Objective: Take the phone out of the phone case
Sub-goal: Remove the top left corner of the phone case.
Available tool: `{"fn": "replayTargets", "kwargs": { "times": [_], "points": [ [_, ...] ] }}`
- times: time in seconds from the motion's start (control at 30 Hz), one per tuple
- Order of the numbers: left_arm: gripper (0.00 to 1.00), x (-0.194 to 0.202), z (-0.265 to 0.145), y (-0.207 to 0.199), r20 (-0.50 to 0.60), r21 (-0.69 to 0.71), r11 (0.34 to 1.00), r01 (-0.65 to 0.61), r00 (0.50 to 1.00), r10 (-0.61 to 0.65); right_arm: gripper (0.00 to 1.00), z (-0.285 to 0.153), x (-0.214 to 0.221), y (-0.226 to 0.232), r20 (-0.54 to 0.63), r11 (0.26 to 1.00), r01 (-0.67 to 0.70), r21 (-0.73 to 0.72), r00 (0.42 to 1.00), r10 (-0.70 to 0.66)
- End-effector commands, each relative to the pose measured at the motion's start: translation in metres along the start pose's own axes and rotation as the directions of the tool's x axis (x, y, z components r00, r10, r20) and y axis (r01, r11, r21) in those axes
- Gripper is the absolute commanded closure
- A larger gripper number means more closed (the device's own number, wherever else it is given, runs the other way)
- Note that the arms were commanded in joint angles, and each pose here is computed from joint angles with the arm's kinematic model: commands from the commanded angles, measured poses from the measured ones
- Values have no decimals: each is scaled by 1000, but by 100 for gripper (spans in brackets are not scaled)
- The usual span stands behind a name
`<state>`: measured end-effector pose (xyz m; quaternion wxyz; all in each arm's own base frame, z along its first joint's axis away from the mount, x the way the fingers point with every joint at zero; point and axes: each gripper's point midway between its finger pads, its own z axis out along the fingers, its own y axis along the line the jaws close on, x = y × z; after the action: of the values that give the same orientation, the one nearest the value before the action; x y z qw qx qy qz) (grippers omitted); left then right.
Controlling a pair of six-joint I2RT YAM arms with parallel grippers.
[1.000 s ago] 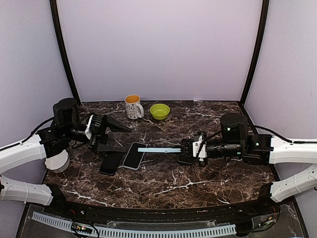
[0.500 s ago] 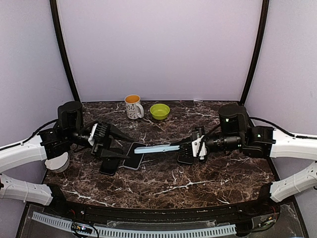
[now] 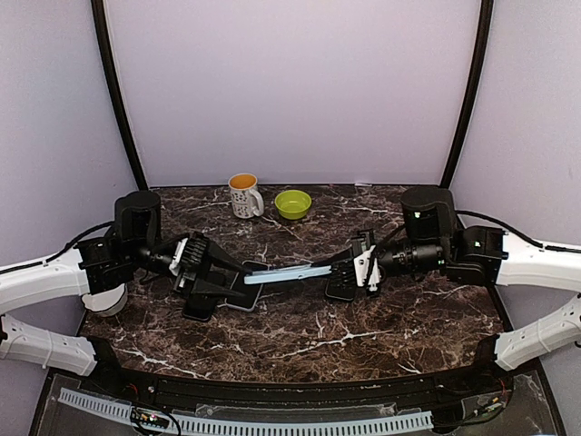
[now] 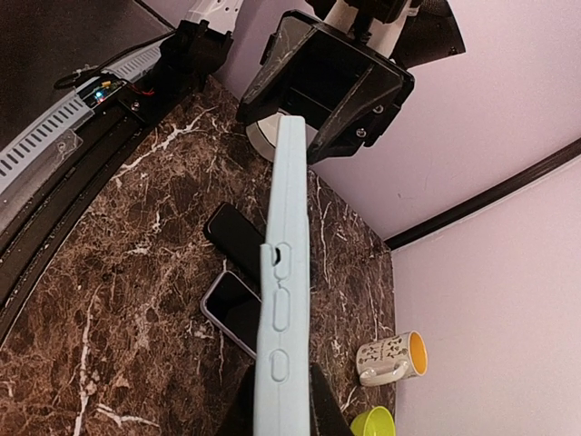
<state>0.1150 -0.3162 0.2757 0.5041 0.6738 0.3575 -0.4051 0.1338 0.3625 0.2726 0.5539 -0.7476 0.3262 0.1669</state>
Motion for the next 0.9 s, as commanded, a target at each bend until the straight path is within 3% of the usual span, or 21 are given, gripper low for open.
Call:
{"fn": "replayTargets", "kwargs": {
  "times": [0.0,0.87],
  "points": [
    [61,6,3,-8,-7,24,1000,-3,1000,3,100,-7,-31,-28,86,995,53,84,994,-61],
    [75,11,10,-13,-27,48,999,1,1000,1,100,-3,-39,-16,78,992,122,30,989,-124]
  ]
}}
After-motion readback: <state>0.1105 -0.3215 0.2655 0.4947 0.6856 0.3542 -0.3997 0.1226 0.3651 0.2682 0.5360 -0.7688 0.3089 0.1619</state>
